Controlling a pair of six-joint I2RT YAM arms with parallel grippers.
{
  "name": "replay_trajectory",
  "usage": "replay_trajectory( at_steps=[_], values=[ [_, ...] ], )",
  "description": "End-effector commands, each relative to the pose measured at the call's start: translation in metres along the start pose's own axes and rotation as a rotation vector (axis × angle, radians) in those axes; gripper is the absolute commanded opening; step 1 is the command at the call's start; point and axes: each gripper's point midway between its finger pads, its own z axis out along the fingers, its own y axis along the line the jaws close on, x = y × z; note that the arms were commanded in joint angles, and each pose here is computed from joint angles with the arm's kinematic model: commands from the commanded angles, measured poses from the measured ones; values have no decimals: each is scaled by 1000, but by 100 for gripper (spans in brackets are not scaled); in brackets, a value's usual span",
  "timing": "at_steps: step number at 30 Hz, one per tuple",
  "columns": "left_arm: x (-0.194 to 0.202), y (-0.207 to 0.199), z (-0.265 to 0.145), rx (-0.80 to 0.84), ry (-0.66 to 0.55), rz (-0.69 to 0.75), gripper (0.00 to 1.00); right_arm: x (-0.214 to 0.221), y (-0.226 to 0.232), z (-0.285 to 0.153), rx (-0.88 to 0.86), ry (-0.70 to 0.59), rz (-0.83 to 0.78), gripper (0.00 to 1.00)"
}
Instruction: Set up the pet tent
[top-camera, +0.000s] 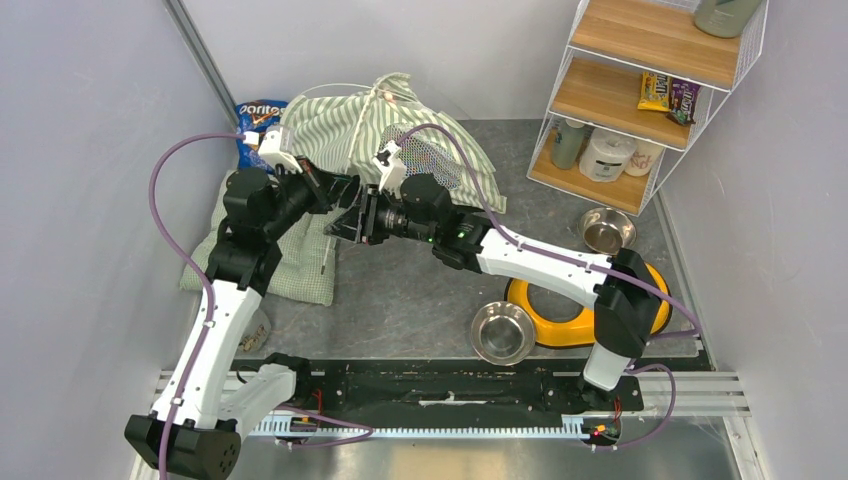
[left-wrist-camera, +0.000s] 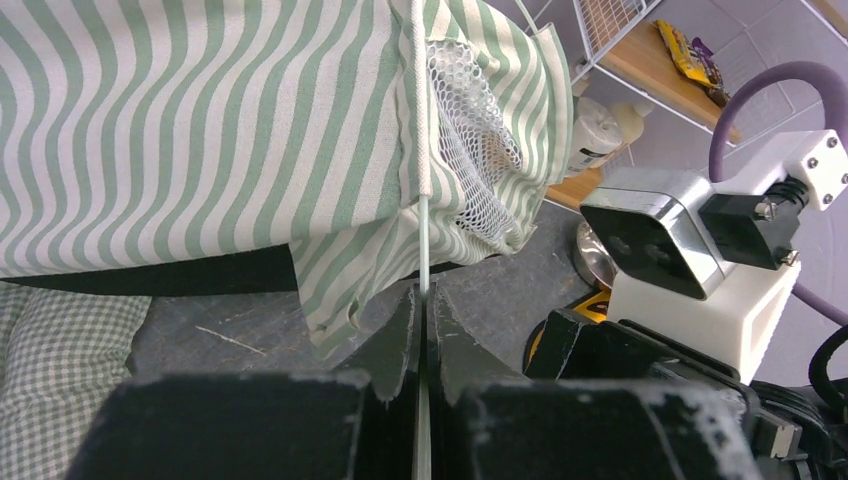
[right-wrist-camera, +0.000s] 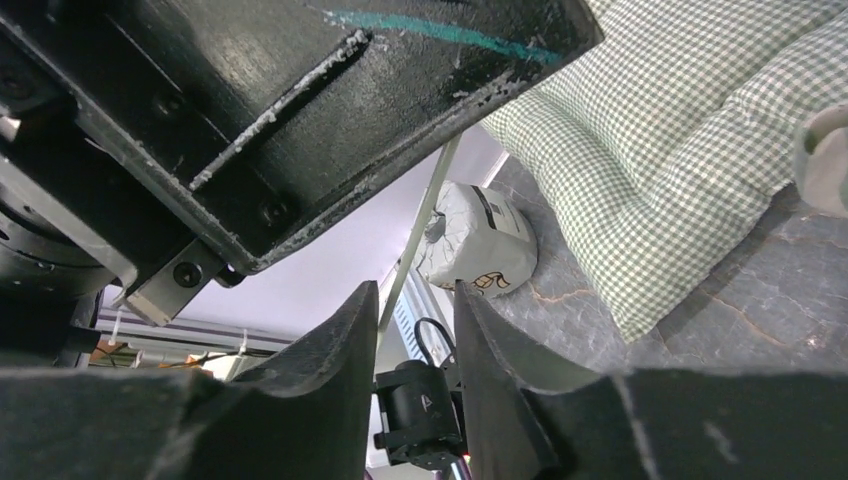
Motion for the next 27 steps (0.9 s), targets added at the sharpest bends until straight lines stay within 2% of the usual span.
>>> replay_trajectory(
  at_steps=[1, 6, 8, 10, 12, 14, 15, 19, 21, 25, 27],
  values=[
    [-12, -9, 4, 45, -42, -9, 2, -19, 21, 7, -38, -60, 22, 35],
    [-9, -11, 2, 59, -34, 0, 2, -18, 21, 9, -42, -58, 45, 25],
    [-7, -10, 2, 59, -29, -2, 2, -17, 21, 10, -41, -52, 51, 31],
    [-6, -10, 1, 59, -29, -3, 2, -15, 20, 12, -40, -49, 59, 31],
    [-5, -10, 1, 55, -28, -3, 2, -15, 19, 13, -40, -45, 64, 20],
    [-6, -9, 1, 52, -30, 2, 2, -16, 21, 12, -43, -47, 69, 4],
    [-7, -9, 0, 50, -32, 7, 2, -17, 23, 10, -44, -50, 69, 0],
    [-16, -16, -4, 63, -36, 35, 4, -22, 30, 0, -44, -54, 92, 0],
    [-24, -25, -7, 90, -38, 58, 13, -26, 36, -6, -52, -57, 119, 0],
    [-35, -30, -13, 95, -64, 106, 48, -33, 44, -13, -78, -56, 208, 0],
    [-40, -28, -13, 80, -81, 127, 58, -36, 46, -14, -102, -49, 270, 0]
  ],
)
